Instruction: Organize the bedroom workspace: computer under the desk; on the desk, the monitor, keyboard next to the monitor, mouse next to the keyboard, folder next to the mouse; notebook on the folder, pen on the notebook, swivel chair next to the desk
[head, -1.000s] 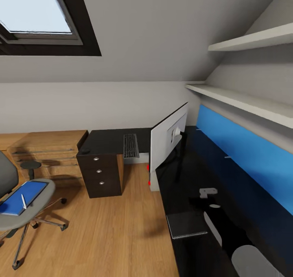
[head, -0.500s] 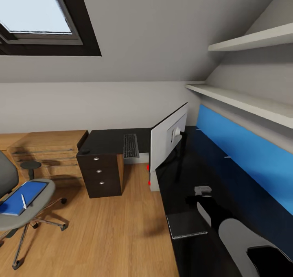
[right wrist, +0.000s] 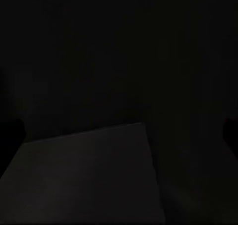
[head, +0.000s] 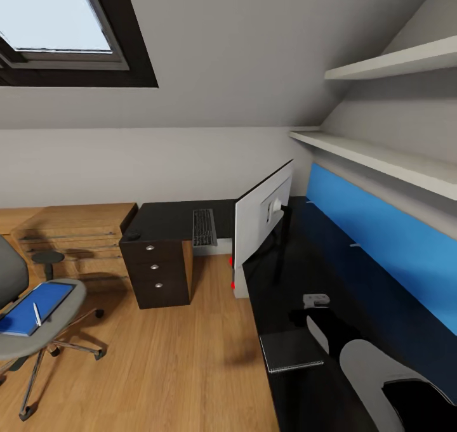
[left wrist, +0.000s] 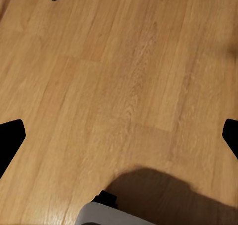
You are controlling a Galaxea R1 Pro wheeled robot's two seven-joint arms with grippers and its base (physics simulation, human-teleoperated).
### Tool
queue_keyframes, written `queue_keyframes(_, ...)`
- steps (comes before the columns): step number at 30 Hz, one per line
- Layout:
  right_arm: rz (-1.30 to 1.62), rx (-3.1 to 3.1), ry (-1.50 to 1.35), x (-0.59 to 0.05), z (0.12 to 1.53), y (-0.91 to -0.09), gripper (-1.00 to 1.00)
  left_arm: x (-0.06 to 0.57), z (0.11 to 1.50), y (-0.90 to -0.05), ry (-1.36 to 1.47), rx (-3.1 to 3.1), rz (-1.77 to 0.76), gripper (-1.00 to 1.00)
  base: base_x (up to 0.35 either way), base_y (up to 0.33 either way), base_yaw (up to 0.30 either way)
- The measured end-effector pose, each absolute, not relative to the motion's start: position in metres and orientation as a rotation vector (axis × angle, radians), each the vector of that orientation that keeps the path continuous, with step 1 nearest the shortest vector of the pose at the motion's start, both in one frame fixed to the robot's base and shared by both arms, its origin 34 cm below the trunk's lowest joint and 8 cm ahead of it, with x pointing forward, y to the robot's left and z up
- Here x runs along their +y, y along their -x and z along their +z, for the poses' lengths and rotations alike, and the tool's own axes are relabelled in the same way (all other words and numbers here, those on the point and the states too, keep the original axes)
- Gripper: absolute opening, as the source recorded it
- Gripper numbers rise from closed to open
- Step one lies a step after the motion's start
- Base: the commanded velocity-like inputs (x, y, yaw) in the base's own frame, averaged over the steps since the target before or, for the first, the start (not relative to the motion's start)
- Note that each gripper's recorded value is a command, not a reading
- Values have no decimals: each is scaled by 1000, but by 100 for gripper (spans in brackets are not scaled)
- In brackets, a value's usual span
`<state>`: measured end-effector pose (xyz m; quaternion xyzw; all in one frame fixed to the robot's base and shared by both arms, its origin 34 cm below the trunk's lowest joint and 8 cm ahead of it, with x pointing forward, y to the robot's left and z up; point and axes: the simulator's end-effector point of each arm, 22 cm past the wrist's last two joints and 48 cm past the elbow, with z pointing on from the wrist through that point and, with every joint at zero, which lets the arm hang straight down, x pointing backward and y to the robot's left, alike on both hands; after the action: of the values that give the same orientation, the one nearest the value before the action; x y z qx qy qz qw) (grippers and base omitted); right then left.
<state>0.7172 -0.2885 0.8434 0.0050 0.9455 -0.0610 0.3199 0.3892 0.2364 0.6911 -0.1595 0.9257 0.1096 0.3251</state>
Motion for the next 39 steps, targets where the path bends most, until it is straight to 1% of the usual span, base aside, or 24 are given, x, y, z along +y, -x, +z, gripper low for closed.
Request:
queue_keyframes(12,-153,2484,-27,-292,844,-718,100,234,696,-396,429,2410,276,100,0,0,0)
queue_keyframes(23,-129,2387,-20,-286,877,-745,100,233,695,-397,418,2411,269,100,0,0,0)
queue_keyframes(39,-113,2366,-9,-277,885,-752,100,234,695,-397,418,2411,272,100,0,0,1)
